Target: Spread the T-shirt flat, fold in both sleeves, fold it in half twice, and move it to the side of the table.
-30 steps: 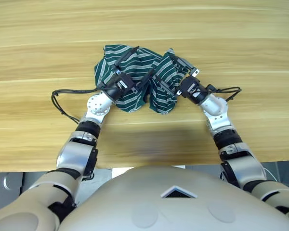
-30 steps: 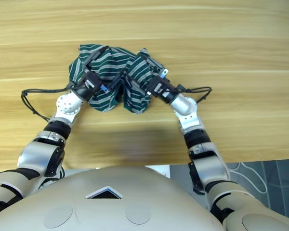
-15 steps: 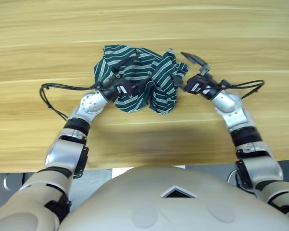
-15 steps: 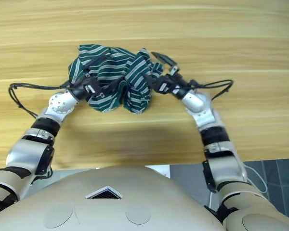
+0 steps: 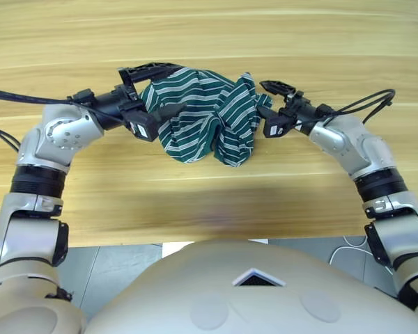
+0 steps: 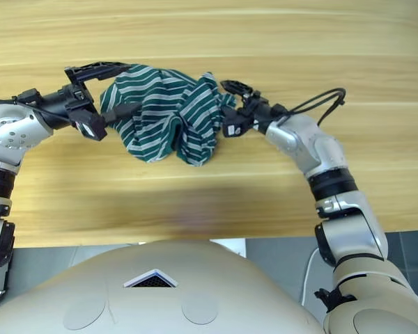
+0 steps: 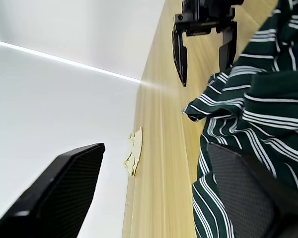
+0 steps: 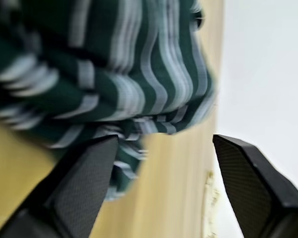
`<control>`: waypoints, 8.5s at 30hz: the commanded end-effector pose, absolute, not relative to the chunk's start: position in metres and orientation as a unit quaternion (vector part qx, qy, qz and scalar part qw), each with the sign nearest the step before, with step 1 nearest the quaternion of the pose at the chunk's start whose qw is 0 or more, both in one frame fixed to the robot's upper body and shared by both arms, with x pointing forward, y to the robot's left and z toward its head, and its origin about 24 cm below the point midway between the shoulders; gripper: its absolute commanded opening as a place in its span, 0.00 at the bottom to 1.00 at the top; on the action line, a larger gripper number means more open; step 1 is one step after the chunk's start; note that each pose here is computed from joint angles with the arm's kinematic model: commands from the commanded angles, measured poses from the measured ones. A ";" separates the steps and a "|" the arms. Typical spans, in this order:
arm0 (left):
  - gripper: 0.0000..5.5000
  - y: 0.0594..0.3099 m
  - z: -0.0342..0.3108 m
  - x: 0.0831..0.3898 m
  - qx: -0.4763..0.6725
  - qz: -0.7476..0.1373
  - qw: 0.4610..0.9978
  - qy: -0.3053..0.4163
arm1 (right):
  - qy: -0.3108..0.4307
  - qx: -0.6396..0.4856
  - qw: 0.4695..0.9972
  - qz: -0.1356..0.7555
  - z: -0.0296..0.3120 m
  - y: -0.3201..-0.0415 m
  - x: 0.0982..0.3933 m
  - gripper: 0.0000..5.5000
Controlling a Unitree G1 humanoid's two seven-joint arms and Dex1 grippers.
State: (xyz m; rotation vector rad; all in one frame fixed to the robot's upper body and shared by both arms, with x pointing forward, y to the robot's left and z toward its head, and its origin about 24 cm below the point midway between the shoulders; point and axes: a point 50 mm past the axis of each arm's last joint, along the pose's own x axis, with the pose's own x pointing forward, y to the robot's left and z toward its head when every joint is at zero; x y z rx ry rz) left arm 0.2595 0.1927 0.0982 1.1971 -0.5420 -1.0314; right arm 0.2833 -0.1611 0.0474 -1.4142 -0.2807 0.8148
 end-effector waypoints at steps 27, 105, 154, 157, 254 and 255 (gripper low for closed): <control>0.70 0.236 0.010 0.276 0.601 -0.512 0.611 0.049 | 0.043 -0.645 0.638 0.419 0.009 -0.220 0.254 0.64; 0.11 0.220 0.019 0.207 0.516 -0.602 0.608 0.036 | 0.066 -0.574 0.615 0.537 0.003 -0.198 0.192 0.26; 0.00 0.222 0.147 0.284 0.575 -0.586 0.569 -0.035 | -0.011 -0.446 0.665 0.599 0.161 -0.216 0.276 0.00; 0.00 0.208 0.260 0.381 0.627 -0.397 0.670 0.010 | 0.028 -0.567 0.754 0.330 0.261 -0.220 0.383 0.00; 0.38 0.259 0.044 0.246 0.479 -0.375 0.790 -0.074 | -0.016 -0.428 0.791 0.437 0.018 -0.194 0.205 0.52; 0.38 0.262 0.045 0.245 0.491 -0.371 0.785 -0.075 | -0.024 -0.425 0.796 0.429 0.021 -0.193 0.207 0.52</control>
